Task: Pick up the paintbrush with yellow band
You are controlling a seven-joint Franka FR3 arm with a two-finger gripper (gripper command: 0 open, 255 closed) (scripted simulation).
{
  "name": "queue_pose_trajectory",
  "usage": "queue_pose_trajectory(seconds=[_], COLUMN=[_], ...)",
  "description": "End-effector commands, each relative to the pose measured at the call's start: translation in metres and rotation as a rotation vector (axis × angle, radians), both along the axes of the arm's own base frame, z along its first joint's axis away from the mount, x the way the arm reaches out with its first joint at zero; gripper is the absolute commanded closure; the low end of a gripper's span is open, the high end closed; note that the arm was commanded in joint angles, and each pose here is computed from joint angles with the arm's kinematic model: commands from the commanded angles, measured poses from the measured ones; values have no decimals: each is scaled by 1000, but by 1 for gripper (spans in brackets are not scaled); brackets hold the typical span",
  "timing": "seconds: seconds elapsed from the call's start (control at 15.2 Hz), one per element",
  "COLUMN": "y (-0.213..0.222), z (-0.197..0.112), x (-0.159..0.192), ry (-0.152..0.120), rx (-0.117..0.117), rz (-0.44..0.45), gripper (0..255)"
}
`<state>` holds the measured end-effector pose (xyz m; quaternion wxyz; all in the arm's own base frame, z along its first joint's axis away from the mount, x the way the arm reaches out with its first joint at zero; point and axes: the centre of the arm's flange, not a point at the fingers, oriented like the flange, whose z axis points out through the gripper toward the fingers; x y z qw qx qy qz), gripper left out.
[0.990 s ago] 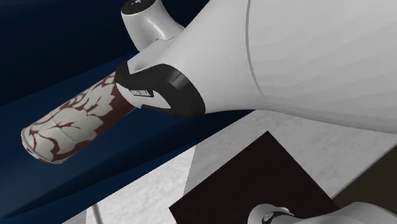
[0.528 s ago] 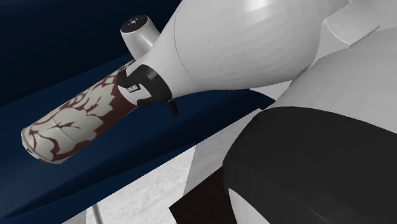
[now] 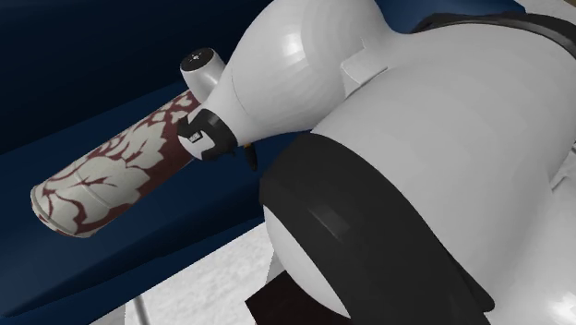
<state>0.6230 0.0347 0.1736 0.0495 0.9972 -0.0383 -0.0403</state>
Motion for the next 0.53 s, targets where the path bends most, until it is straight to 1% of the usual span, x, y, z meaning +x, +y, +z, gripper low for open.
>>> queue_pose_trajectory(seconds=[0.0, 0.2, 0.26, 0.46], y=[-1, -1, -1, -1], z=[-10, -19, -19, -19], x=[0, 0, 0, 0], ry=[0, 0, 0, 0], rx=[0, 0, 0, 0], rz=[0, 0, 0, 0], gripper=[0, 0, 255, 255])
